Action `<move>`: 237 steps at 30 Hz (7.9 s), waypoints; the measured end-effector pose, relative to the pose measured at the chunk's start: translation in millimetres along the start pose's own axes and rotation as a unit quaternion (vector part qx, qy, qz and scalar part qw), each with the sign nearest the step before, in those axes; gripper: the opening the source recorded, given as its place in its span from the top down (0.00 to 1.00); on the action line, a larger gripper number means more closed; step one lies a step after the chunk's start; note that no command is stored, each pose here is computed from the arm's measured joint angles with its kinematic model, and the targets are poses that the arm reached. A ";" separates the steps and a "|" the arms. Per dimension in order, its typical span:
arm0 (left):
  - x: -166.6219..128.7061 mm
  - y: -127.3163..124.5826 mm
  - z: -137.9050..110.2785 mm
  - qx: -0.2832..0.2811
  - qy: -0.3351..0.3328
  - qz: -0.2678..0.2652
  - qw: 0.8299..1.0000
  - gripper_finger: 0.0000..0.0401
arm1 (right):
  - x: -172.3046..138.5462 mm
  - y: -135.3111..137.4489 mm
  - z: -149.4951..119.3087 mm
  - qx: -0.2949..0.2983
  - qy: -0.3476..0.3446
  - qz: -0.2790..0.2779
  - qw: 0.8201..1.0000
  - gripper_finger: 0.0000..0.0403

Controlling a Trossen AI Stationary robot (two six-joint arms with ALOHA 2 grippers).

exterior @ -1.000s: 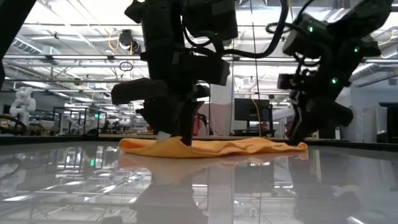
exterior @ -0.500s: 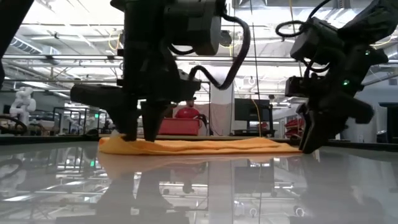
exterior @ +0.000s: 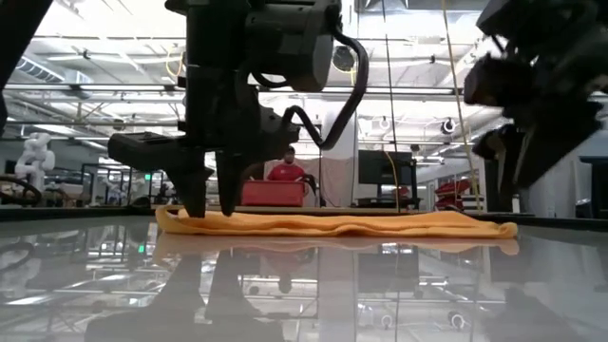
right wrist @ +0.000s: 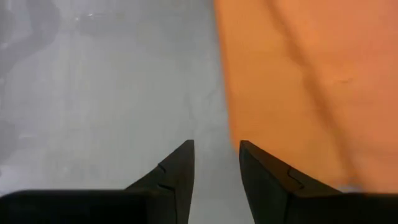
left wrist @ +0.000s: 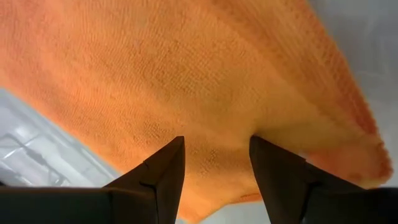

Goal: Roll towel
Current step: Fold the orange towel

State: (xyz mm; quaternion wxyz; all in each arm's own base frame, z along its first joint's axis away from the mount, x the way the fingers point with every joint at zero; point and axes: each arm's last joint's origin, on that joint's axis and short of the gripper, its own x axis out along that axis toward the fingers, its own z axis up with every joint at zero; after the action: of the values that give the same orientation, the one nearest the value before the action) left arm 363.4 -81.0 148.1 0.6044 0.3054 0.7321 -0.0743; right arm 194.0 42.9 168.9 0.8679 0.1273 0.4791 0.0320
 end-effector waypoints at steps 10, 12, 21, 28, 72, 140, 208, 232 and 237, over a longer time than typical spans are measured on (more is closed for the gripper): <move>-22.5 5.4 -11.4 -0.015 -0.023 0.016 0.999 0.53 | -19.8 -14.2 -8.7 -0.065 0.001 -0.162 0.985 0.71; -28.4 7.0 -13.5 -0.028 -0.036 0.021 0.999 0.53 | -15.7 -17.6 -8.6 -0.073 0.012 -0.164 0.984 0.71; -42.0 8.3 -12.6 -0.075 -0.103 -0.029 0.991 0.53 | 5.6 -33.9 -9.4 -0.083 0.073 -0.192 0.975 0.71; -39.0 5.7 -13.5 -0.090 -0.099 -0.040 0.990 0.53 | 20.1 -45.8 -9.6 -0.081 0.109 -0.197 0.971 0.71; -38.7 -8.0 -12.6 -0.075 -0.106 -0.090 0.987 0.53 | -36.9 -30.9 40.3 -0.023 0.033 -0.121 0.992 1.00; 0.8 1.8 -2.8 -0.189 -0.146 -0.080 0.968 0.97 | -37.4 -31.3 38.0 -0.016 0.044 -0.124 0.991 1.00; 1.1 11.6 -21.1 -0.199 -0.109 -0.078 0.971 0.99 | -37.7 -31.6 35.8 -0.016 0.056 -0.125 0.990 1.00; -19.9 12.3 -36.5 -0.146 -0.048 -0.041 0.987 1.00 | -25.7 15.7 30.2 -0.091 0.050 -0.028 0.994 1.00; -20.9 9.2 -35.3 -0.141 -0.050 -0.043 0.988 1.00 | -2.2 30.3 26.3 -0.119 0.076 -0.019 0.990 1.00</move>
State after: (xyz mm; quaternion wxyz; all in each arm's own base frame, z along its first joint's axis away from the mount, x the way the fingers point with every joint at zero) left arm 340.5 -64.3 179.1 0.6735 0.1809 0.7166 -0.0115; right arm 216.8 66.8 191.8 0.8387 0.0111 0.5383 0.0823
